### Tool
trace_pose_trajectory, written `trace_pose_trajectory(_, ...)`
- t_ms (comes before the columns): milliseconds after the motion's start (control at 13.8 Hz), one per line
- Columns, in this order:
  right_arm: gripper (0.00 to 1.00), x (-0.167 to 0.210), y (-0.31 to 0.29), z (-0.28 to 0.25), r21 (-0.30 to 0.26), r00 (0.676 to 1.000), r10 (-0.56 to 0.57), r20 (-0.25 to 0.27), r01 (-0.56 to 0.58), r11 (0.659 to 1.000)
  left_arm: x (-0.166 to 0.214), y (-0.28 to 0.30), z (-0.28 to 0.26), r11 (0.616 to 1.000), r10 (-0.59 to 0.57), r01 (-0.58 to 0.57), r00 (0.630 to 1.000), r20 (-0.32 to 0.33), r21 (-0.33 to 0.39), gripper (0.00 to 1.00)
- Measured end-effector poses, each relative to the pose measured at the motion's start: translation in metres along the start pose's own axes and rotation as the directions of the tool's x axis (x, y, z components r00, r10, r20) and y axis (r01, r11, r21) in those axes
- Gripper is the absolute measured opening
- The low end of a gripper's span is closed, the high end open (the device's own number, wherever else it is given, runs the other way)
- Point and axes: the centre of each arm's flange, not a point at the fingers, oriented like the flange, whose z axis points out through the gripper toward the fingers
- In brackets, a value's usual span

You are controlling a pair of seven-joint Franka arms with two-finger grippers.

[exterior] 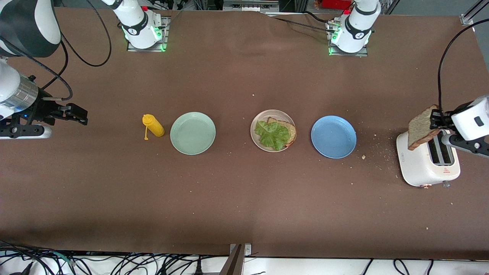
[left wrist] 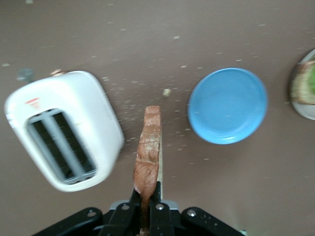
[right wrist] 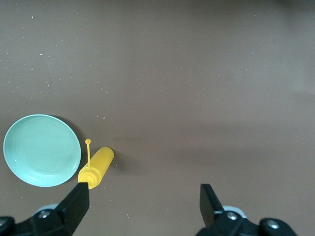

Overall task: Make sandwich in beige plate with both arms
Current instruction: 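Carry the bread slice with the left gripper over the beige plate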

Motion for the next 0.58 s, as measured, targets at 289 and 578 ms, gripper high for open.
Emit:
trace_pose_trajectory(289,1.0,0.002,0.0,0.006,0.0,1.0,0.0,0.009,0.0,1.0,0.027,0.066,0.029,0.983,0.083,-0.077,0.996,0.032,-0.166,0.08)
trace_pose_trajectory(578,1.0,0.003,0.0,0.004,0.0,1.0,0.0,0.006,0.0,1.0,0.061,0.136,0.073,0.898,0.071,-0.024,0.993,0.091,-0.44,0.08)
